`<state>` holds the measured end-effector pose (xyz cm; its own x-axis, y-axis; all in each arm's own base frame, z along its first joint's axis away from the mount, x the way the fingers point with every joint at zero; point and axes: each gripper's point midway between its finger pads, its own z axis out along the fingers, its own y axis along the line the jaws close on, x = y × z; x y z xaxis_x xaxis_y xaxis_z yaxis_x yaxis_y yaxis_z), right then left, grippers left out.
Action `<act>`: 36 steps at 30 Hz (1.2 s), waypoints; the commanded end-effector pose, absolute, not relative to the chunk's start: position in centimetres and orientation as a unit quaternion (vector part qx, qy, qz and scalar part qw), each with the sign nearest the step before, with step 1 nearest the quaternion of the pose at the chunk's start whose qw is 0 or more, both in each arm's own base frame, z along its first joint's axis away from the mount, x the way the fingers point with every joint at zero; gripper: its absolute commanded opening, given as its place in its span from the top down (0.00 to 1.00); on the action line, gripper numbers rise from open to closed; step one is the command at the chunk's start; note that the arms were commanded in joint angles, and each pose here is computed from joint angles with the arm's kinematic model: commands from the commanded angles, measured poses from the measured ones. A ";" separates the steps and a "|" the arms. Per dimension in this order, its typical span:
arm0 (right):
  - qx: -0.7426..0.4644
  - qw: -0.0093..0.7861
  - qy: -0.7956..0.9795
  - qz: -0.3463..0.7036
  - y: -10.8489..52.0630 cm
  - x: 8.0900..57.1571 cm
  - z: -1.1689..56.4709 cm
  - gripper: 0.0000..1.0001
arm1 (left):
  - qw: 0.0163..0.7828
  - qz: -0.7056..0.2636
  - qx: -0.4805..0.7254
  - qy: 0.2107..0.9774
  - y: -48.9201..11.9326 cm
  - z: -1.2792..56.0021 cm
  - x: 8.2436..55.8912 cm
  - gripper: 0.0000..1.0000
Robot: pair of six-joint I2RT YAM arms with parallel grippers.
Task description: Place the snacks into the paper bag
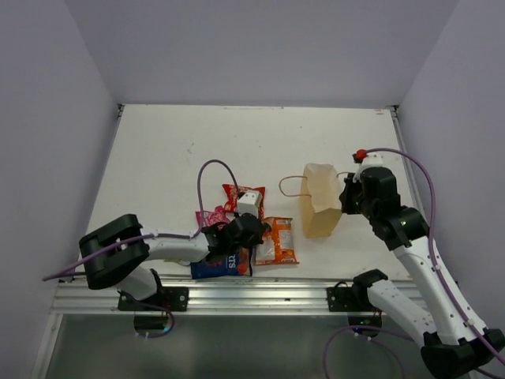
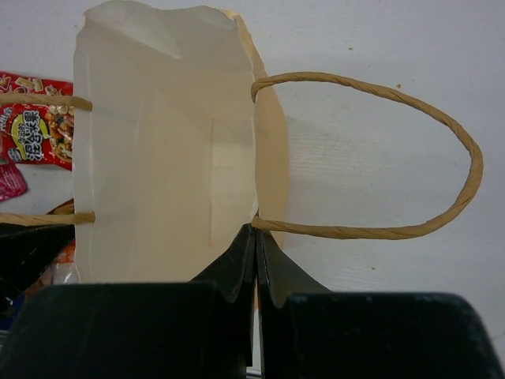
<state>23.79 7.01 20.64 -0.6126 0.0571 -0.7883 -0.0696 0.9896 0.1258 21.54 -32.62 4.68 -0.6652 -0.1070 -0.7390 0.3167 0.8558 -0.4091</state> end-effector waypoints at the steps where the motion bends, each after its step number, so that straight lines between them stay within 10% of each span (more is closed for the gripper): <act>1: 0.005 0.442 0.895 0.067 6.7 23.7 20.5 1.00 | 0.507 -0.223 0.025 0.832 -32.4 12.9 23.1 1.00; 13: 0.004 0.444 0.893 0.069 6.8 23.7 20.4 1.00 | 0.646 -0.253 0.022 0.720 -34.6 35.3 19.9 1.00; 36: -0.002 0.448 0.890 0.079 7.1 23.5 20.5 1.00 | 0.725 -0.241 -0.001 0.646 -42.8 46.0 24.3 1.00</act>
